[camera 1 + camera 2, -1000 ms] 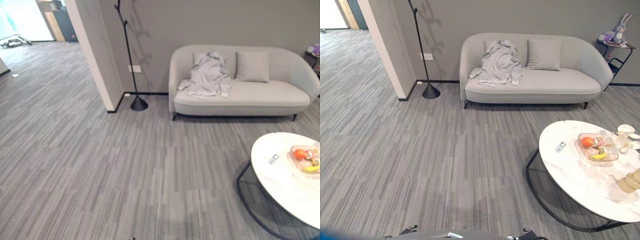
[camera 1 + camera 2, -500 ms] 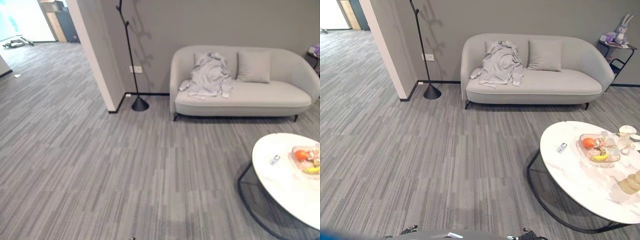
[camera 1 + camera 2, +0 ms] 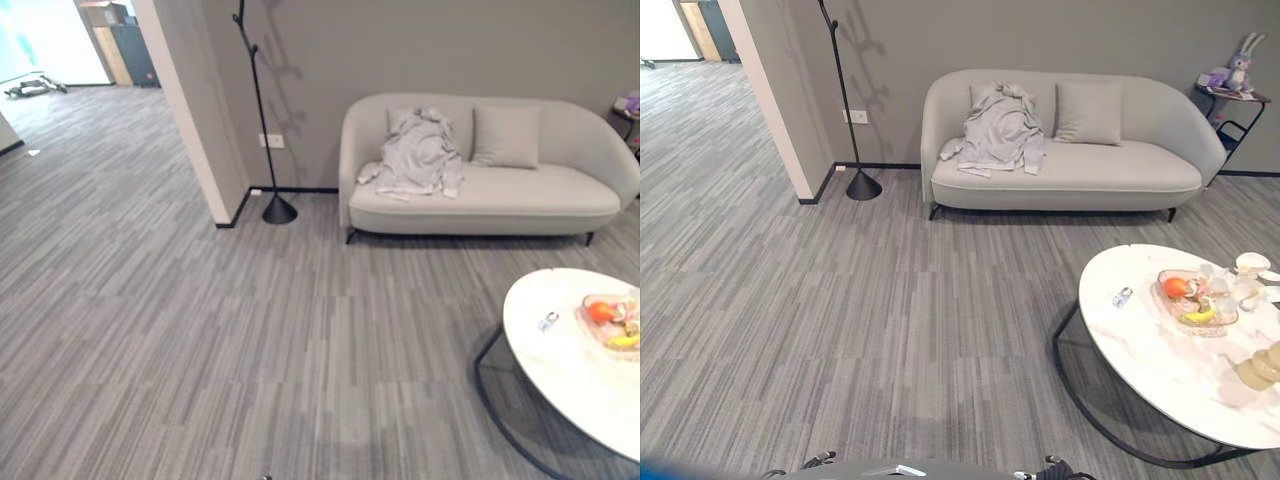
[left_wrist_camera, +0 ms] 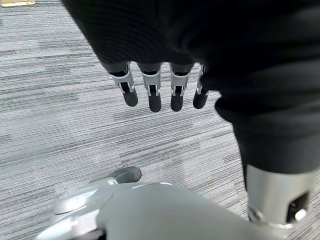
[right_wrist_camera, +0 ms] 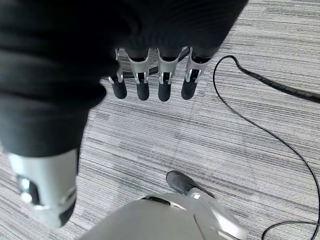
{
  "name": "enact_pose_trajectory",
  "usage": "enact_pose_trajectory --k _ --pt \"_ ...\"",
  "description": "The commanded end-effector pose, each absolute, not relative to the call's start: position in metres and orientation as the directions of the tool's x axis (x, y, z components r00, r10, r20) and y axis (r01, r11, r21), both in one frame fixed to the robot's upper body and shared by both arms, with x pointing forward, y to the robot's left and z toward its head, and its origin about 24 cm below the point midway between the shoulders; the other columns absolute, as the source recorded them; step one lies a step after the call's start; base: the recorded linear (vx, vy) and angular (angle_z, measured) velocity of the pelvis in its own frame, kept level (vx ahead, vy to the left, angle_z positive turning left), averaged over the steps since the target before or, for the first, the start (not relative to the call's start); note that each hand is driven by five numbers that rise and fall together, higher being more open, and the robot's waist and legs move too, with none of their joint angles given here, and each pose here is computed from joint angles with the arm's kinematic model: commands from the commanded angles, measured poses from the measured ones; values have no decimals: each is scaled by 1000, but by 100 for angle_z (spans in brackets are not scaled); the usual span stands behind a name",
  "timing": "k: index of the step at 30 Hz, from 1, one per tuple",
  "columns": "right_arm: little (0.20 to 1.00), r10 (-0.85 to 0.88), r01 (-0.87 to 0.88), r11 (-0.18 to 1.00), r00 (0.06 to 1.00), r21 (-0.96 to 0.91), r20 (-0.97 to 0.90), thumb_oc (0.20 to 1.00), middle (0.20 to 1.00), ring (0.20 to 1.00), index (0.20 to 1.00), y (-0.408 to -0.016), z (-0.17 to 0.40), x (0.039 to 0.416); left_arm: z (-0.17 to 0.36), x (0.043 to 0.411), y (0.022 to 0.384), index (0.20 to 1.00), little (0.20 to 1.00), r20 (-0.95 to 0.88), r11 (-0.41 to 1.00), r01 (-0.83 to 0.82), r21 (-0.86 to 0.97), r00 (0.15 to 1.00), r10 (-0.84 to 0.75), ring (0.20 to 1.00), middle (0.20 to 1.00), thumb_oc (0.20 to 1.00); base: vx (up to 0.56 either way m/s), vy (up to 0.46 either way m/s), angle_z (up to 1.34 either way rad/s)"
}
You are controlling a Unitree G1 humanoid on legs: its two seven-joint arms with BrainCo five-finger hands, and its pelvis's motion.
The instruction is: Hang the clothes on the sofa on the clothes rack.
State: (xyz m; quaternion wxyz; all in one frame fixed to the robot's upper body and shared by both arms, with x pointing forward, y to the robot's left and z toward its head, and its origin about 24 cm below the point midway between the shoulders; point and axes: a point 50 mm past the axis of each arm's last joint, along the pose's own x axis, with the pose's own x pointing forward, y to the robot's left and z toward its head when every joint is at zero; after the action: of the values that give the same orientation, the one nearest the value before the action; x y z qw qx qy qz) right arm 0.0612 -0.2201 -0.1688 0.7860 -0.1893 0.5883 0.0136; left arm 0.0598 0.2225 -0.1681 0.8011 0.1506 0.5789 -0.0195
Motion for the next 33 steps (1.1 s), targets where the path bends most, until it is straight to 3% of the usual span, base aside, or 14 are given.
enact_pose_trajectory --k 1,22,33 --pt "1000 -208 -282 902 383 -329 -900 1000 1000 1000 1000 -229 -162 94 -166 87 213 1000 1000 -918 936 272 225 382 110 1000 1000 1000 0 0 0" --pt "1000 -204 -263 901 444 -345 -872 1000 1000 1000 1000 -228 -155 120 -159 106 224 1000 1000 -896 932 252 260 424 135 1000 1000 1000 0 73 -7" --pt "1000 -247 -211 907 434 -364 -866 1000 1000 1000 1000 -233 -154 118 -155 123 219 1000 1000 -868 927 252 277 479 130 1000 1000 1000 244 -73 5"
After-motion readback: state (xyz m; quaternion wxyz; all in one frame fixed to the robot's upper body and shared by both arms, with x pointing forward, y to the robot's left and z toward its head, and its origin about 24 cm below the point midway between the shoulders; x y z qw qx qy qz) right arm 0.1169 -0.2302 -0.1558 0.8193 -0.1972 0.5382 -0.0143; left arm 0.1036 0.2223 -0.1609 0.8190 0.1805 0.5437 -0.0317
